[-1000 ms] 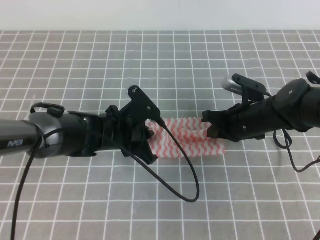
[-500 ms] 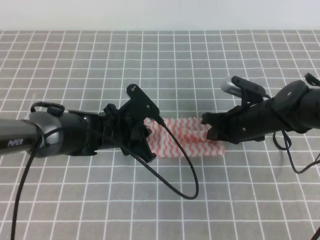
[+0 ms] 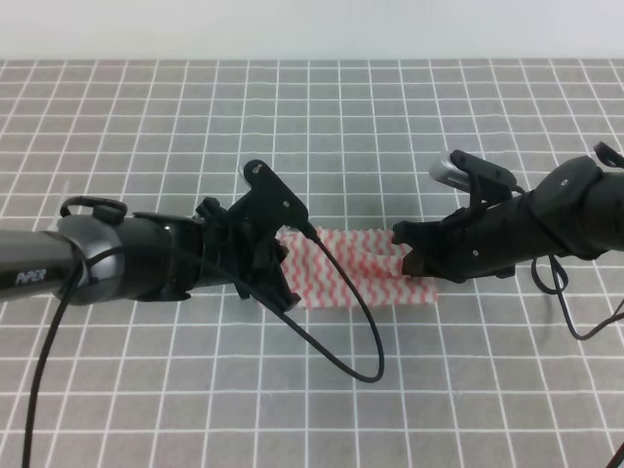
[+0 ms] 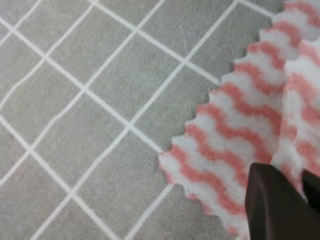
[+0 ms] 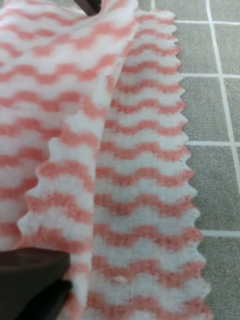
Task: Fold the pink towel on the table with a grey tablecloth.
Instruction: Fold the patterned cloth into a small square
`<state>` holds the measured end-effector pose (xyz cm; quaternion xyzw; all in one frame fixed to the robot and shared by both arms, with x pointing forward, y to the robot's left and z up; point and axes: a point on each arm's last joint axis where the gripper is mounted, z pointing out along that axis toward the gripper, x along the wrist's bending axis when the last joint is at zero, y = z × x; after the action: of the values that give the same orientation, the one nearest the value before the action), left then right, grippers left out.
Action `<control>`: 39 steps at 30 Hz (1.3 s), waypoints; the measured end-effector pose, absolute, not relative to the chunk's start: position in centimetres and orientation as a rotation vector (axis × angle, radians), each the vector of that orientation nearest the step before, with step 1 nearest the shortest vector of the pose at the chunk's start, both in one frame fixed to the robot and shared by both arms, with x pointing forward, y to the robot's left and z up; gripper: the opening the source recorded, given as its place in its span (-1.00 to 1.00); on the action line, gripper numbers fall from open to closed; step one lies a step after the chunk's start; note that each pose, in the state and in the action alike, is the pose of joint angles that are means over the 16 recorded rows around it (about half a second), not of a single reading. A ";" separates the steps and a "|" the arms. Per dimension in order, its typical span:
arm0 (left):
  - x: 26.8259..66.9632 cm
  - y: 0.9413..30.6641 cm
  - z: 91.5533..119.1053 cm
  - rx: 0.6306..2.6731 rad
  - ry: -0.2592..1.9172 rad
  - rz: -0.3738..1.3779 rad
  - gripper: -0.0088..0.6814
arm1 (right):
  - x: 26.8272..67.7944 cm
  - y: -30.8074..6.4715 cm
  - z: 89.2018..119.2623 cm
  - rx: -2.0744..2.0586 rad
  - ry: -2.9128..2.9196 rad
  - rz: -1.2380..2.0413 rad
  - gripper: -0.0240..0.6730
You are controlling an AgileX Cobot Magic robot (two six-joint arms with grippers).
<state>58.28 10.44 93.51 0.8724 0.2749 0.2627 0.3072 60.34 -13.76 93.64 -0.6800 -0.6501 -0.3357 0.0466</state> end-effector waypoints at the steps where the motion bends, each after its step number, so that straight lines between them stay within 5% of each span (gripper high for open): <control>1: 58.3 10.5 93.5 2.310 0.724 0.701 -0.98 | 60.3 -13.8 93.6 -2.075 -1.984 -1.024 -0.97; 28: 58.6 10.6 93.8 2.356 0.653 0.774 -0.97 | 60.3 -13.8 93.7 -2.075 -1.983 -1.025 -0.97; 39: 58.6 10.5 93.8 2.360 0.627 0.773 -0.60 | 60.3 -13.8 93.8 -2.075 -1.980 -1.028 -0.97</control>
<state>58.61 10.55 93.77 0.8829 0.2347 0.2892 0.2861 60.32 -13.79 93.78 -0.6803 -0.6492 -0.3370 0.0472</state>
